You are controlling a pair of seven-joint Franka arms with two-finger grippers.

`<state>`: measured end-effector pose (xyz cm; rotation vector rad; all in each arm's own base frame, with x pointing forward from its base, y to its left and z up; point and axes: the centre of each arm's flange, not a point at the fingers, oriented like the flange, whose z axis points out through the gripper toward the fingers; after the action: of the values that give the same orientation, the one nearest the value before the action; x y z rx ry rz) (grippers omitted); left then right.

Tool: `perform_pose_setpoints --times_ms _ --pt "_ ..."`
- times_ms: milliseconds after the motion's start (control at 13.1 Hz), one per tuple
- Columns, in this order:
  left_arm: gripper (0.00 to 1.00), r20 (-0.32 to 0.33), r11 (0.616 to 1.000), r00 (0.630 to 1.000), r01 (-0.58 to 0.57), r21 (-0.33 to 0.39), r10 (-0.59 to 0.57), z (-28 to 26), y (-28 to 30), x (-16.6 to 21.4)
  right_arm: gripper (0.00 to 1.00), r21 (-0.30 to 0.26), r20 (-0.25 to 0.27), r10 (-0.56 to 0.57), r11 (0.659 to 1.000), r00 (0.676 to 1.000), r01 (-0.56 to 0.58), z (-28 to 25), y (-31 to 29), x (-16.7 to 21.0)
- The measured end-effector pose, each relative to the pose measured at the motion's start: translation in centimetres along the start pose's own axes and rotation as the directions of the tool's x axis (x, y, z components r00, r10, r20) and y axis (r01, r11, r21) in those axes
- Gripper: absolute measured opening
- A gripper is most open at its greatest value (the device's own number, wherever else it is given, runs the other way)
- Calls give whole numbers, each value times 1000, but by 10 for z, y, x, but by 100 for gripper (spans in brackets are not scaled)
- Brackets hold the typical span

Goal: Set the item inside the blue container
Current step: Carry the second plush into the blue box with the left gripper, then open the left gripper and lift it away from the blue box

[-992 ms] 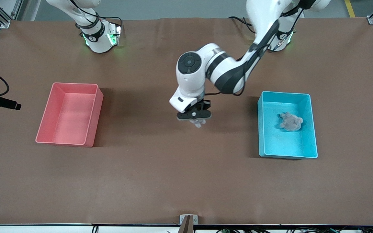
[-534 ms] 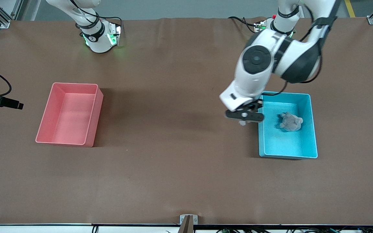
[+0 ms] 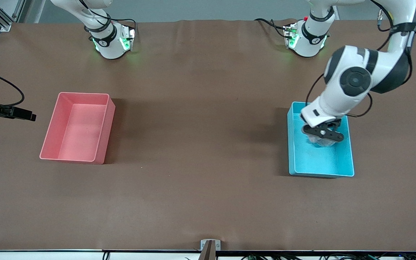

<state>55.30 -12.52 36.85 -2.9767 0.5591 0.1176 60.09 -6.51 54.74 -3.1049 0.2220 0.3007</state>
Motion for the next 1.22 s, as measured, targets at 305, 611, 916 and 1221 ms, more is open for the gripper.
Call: perform_pose_setpoints --times_ms 305,611,916,1221 --pt "22 -18 999 1000 -20 -27 19 63 -17 -13 100 0 4 1 1000 1000 -1 0 1 -1" --pt "23 16 998 1000 -20 -60 21 108 -9 -13 100 3 -3 4 1000 1000 -4 -11 3 -12" --pt "31 24 997 1000 -1 -71 2 121 -16 -12 100 10 -41 3 1000 999 -3 -36 5 -32" --pt "74 -1 997 999 50 -54 -50 94 -22 -9 100 13 -50 10 1000 999 -9 -45 6 -42"
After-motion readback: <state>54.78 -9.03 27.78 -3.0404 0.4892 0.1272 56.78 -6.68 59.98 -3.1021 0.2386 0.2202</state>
